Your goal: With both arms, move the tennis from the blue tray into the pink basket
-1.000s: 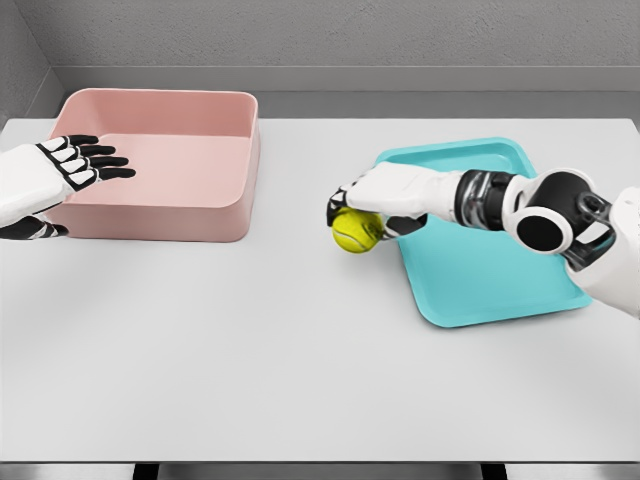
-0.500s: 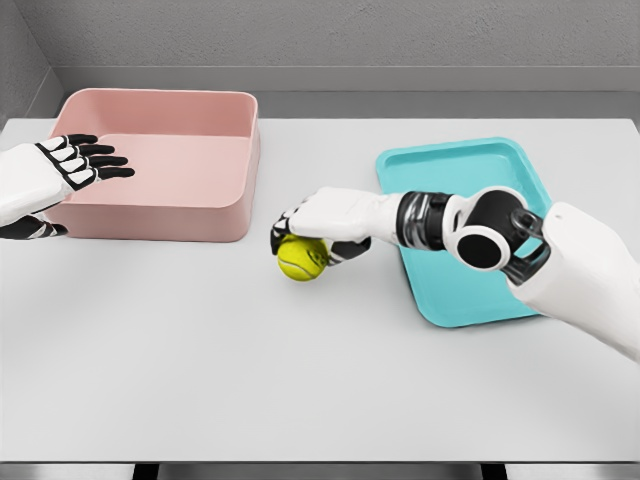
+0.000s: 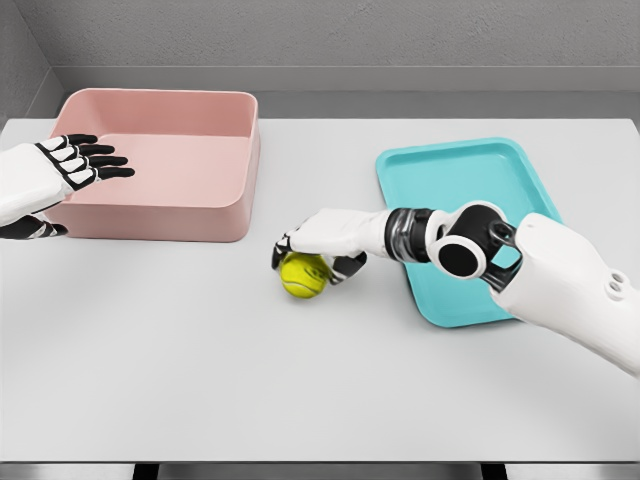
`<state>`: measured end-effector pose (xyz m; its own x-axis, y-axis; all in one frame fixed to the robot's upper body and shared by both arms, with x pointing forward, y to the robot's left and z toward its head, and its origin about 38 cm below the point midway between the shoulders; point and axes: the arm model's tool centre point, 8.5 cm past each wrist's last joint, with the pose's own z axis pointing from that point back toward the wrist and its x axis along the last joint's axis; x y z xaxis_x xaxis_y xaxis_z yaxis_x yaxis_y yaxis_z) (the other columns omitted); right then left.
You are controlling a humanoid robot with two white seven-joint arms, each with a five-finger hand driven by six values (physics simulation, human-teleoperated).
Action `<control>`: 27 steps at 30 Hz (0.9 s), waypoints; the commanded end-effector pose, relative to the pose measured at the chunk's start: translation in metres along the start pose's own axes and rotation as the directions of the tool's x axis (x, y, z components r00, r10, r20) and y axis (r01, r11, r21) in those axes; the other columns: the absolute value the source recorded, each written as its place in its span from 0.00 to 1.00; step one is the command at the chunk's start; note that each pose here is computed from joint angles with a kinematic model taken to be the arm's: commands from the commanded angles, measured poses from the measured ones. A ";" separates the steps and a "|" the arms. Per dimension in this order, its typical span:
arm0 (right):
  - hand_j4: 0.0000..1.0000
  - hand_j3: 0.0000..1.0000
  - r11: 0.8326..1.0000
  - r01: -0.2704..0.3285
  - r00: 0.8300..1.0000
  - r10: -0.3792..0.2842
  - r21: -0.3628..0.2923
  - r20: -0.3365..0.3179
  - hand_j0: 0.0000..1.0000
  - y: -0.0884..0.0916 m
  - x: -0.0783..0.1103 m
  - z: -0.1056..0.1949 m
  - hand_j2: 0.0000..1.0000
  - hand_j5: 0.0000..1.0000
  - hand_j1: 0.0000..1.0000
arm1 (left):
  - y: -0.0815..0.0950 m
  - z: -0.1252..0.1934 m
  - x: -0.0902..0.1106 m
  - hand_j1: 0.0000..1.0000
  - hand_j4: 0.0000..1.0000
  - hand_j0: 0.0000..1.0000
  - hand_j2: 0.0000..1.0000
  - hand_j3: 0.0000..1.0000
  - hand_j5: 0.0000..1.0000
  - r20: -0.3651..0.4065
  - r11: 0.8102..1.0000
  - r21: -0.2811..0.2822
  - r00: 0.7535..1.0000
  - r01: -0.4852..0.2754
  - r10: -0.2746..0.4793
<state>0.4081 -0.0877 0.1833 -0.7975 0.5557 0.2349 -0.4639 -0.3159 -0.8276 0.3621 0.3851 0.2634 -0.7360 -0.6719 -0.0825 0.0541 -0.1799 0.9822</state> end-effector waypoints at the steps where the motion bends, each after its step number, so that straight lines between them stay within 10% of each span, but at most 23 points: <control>1: 1.00 1.00 1.000 0.007 1.000 -0.007 0.002 -0.005 1.00 0.001 -0.001 -0.001 1.00 1.00 1.00 | 0.001 0.000 0.000 1.00 1.00 1.00 1.00 1.00 1.00 -0.001 1.000 0.003 1.000 -0.004 0.004; 6: 1.00 1.00 1.000 -0.005 1.000 0.004 -0.021 -0.017 1.00 -0.010 -0.004 0.006 1.00 1.00 1.00 | 0.001 0.000 0.000 1.00 1.00 1.00 1.00 1.00 1.00 -0.001 1.000 0.003 1.000 -0.004 0.004; 13: 1.00 1.00 0.978 -0.086 0.985 0.055 -0.191 -0.165 1.00 -0.059 -0.047 0.105 1.00 1.00 1.00 | 0.002 0.000 0.001 1.00 1.00 1.00 1.00 1.00 1.00 0.004 1.000 0.007 1.000 -0.005 0.005; 17: 1.00 1.00 0.971 -0.035 0.949 -0.042 -0.237 -0.313 1.00 -0.034 -0.094 0.175 1.00 1.00 1.00 | -0.002 -0.005 0.006 1.00 1.00 1.00 1.00 1.00 1.00 0.020 1.000 0.006 1.000 -0.010 0.010; 24: 1.00 1.00 0.955 0.003 0.907 -0.127 -0.296 -0.402 1.00 -0.014 -0.118 0.222 1.00 1.00 1.00 | -0.009 -0.026 0.031 1.00 1.00 1.00 1.00 1.00 1.00 0.083 0.998 0.007 0.995 0.056 -0.057; 27: 1.00 1.00 0.959 0.001 0.923 -0.109 -0.283 -0.368 1.00 0.006 -0.117 0.227 1.00 1.00 1.00 | -0.016 -0.038 0.040 1.00 1.00 1.00 1.00 1.00 1.00 0.100 0.998 0.011 0.993 0.066 -0.066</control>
<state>0.4084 -0.3178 0.2405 -0.5308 0.8330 0.1560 -0.4045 -0.0872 -0.9104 0.3576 0.3431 0.2448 -0.7932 -0.5955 -0.1276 0.0041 -0.2146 0.9767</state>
